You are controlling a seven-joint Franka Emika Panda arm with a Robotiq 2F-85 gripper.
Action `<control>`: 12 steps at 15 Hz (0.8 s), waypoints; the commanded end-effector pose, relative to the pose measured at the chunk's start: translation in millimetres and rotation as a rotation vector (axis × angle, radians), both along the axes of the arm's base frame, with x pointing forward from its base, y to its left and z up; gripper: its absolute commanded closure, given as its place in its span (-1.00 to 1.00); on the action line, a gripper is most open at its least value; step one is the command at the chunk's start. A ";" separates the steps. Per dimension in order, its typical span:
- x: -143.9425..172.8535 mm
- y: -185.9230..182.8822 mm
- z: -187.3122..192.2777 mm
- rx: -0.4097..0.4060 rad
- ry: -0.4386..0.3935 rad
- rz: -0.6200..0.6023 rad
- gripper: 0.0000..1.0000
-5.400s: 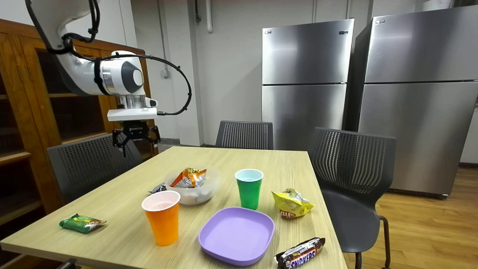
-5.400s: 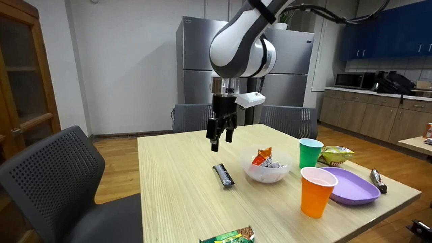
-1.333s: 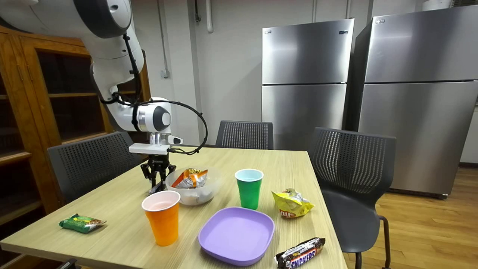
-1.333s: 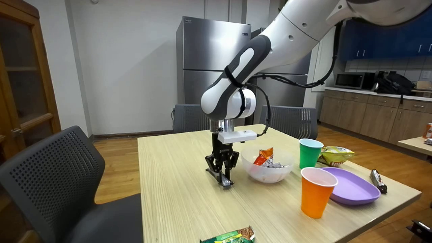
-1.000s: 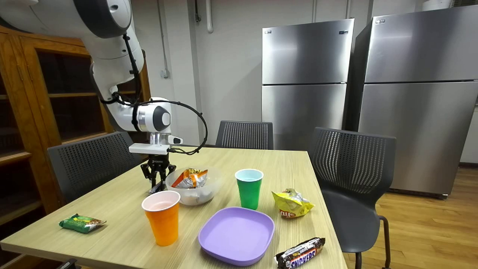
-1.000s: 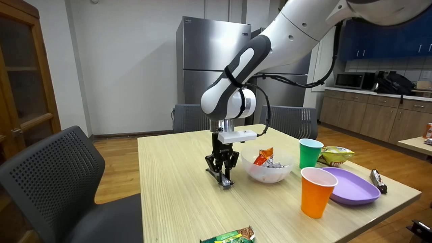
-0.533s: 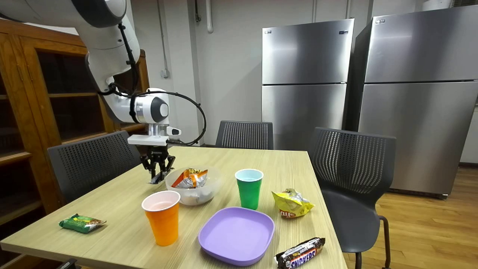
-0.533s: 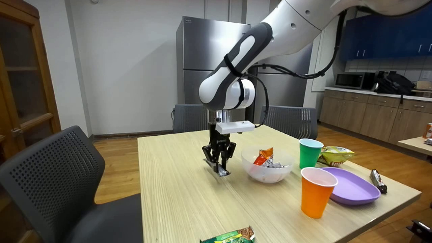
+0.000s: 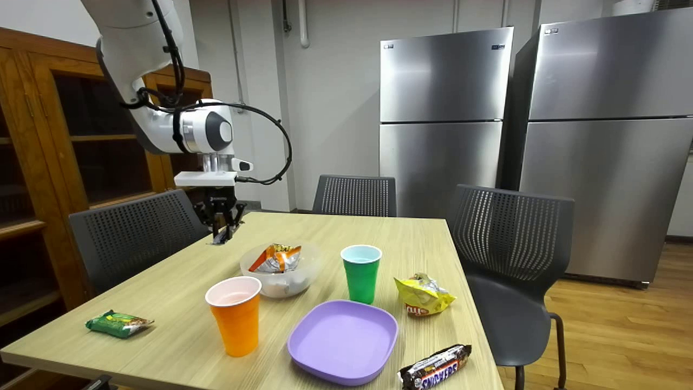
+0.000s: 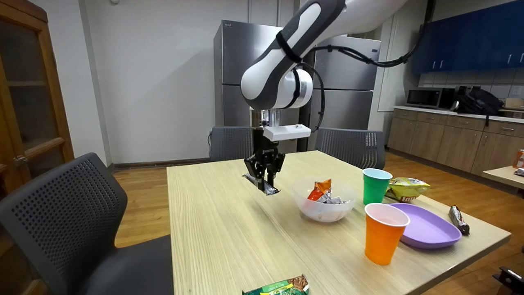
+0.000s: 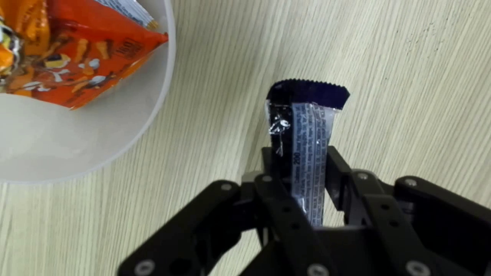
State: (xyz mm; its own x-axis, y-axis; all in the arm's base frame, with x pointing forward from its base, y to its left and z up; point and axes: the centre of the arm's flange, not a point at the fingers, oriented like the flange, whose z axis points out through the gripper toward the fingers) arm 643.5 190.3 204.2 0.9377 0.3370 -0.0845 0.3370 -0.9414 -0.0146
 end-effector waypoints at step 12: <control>-93.3 -58.5 69.6 -0.019 -0.086 -0.026 0.82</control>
State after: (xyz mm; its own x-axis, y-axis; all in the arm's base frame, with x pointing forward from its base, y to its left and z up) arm 579.4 157.5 256.2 0.9402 0.3383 -0.0396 0.3394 -0.9403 0.0264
